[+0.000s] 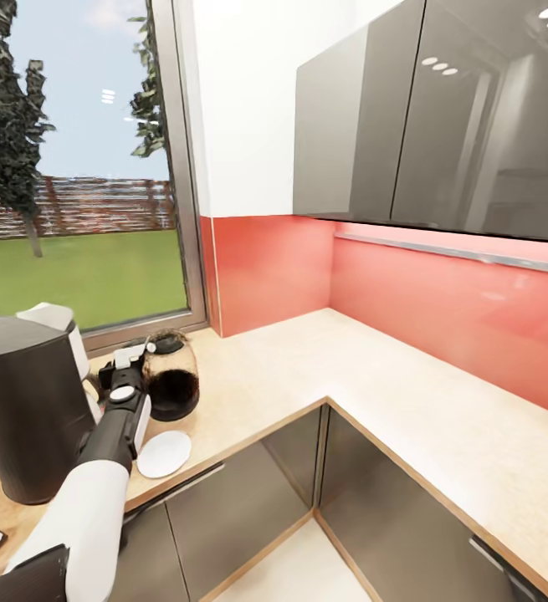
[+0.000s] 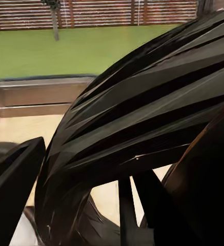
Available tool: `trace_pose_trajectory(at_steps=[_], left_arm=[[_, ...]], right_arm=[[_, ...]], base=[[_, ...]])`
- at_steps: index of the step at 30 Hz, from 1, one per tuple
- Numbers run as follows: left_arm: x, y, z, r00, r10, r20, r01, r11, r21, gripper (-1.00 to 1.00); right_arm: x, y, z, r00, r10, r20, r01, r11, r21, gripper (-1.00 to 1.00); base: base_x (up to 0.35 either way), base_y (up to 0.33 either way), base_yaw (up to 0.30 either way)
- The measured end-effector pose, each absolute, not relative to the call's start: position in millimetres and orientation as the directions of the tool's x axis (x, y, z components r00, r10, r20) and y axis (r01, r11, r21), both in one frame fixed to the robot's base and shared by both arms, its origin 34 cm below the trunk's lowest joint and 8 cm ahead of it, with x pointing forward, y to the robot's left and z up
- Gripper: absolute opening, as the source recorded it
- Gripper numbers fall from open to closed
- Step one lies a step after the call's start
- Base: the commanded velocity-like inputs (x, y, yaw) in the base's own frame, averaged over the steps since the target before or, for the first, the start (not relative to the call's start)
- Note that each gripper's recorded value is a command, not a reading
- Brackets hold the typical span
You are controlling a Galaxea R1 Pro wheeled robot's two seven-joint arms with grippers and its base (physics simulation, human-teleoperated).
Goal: Set up a coffee station on the kitchen countertop: keep the coffee maker on the countertop, move the bottle of coffee from the kitchen shelf to the counter next to the coffee maker, place a paper coffee filter on top of the coffee maker, put the saucer next to the coffee maker with the coffee cup on the saucer, and place the electric kettle next to the coffee maker.
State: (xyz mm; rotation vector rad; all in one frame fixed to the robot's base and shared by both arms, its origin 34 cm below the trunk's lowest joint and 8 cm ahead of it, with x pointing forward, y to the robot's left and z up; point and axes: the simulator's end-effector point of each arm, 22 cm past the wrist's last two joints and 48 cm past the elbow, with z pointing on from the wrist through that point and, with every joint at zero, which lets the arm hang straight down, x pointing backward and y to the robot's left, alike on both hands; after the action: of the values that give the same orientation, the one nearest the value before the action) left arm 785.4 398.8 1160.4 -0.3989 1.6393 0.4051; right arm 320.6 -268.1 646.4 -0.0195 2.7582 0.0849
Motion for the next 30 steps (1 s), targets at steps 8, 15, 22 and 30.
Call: trace_pose_trajectory(at_steps=[8,15,22,30], left_arm=[[786,397,1154,-0.114,-0.025,-0.993,-0.479,0.877,0.033,-1.00],[787,394,1147,-0.109,-0.023,-0.994,-0.470,0.882,0.031,-1.00],[782,405,1134,-0.119,-0.056,-0.991,-0.494,0.869,0.010,-1.00],[782,403,1126,-0.131,-0.061,-0.989,-0.491,0.871,0.011,-1.00]], right_arm=[[321,-268,646,-0.928,-0.003,-0.373,-0.026,0.998,0.057,1.00],[321,-269,646,-0.928,-0.004,-0.372,-0.026,0.998,0.056,1.00],[321,-268,646,-0.928,-0.004,-0.372,-0.027,0.998,0.056,1.00],[320,-268,646,-0.928,-0.004,-0.372,-0.027,0.998,0.056,1.00]], base=[[0.077,-0.006,0.000],[0.146,0.000,0.000],[0.098,0.021,0.018],[0.011,0.003,0.102]])
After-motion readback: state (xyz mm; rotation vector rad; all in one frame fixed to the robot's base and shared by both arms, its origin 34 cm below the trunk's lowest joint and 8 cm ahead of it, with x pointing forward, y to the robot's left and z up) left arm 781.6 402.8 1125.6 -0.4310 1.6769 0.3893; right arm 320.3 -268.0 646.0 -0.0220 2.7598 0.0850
